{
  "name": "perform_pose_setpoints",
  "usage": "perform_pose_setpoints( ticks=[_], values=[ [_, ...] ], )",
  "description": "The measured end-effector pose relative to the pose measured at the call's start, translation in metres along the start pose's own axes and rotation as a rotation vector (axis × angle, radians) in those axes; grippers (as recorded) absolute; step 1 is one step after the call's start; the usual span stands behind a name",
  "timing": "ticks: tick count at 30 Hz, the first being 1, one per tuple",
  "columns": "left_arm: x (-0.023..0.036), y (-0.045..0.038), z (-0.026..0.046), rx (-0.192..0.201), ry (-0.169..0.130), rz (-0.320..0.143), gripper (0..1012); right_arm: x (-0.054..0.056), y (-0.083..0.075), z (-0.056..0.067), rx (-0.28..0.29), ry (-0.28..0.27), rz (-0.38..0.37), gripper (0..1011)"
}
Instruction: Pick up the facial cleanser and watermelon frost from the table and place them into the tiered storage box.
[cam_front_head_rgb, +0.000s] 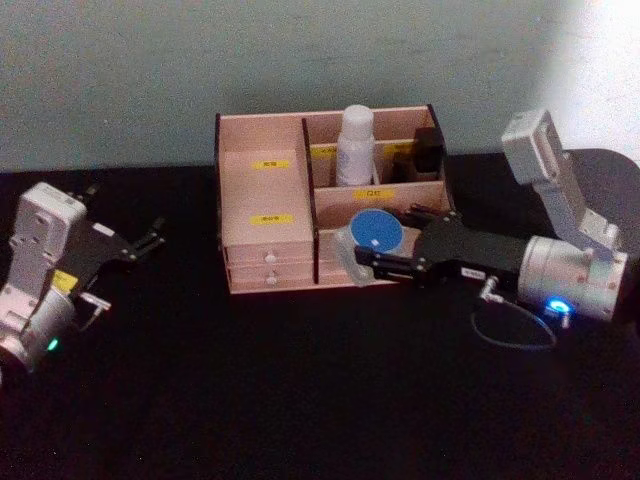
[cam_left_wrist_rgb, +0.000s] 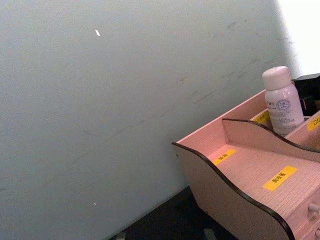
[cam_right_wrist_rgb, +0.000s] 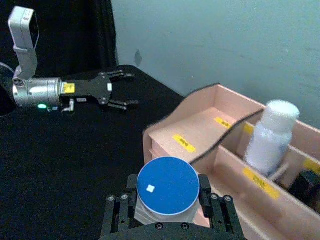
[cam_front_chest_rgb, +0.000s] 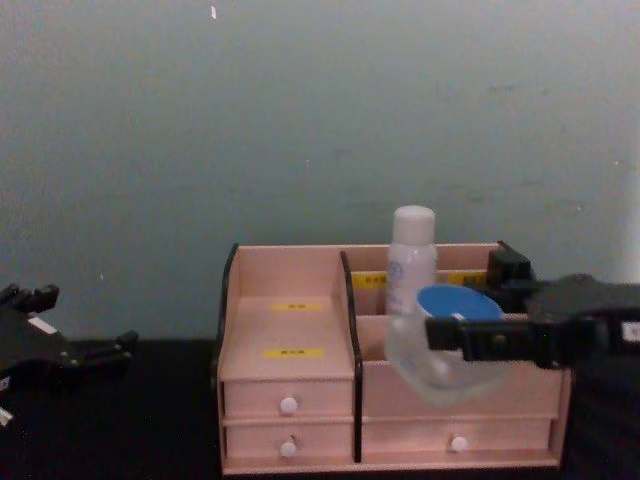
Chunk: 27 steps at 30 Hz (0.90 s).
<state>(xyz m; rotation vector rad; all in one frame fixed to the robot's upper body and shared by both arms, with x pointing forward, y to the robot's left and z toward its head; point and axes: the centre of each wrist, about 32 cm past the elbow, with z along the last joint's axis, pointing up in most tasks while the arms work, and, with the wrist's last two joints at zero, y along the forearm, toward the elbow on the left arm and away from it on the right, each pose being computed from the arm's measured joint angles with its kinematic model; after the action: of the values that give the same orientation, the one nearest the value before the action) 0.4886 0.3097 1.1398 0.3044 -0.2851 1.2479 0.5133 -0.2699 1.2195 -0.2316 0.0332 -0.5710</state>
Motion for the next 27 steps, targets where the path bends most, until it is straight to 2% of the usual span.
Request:
perform_pose_setpoints(
  ticks=[18,27],
  values=[
    [0.0000,0.0000,0.0000,0.000,0.000,0.000,1001,0.016,0.051,0.018,-0.005,-0.053,0.047,729],
    [0.0000,0.0000,0.0000,0.000,0.000,0.000,1001,0.018,0.075,0.029,0.000,-0.071,0.054,729]
  ],
)
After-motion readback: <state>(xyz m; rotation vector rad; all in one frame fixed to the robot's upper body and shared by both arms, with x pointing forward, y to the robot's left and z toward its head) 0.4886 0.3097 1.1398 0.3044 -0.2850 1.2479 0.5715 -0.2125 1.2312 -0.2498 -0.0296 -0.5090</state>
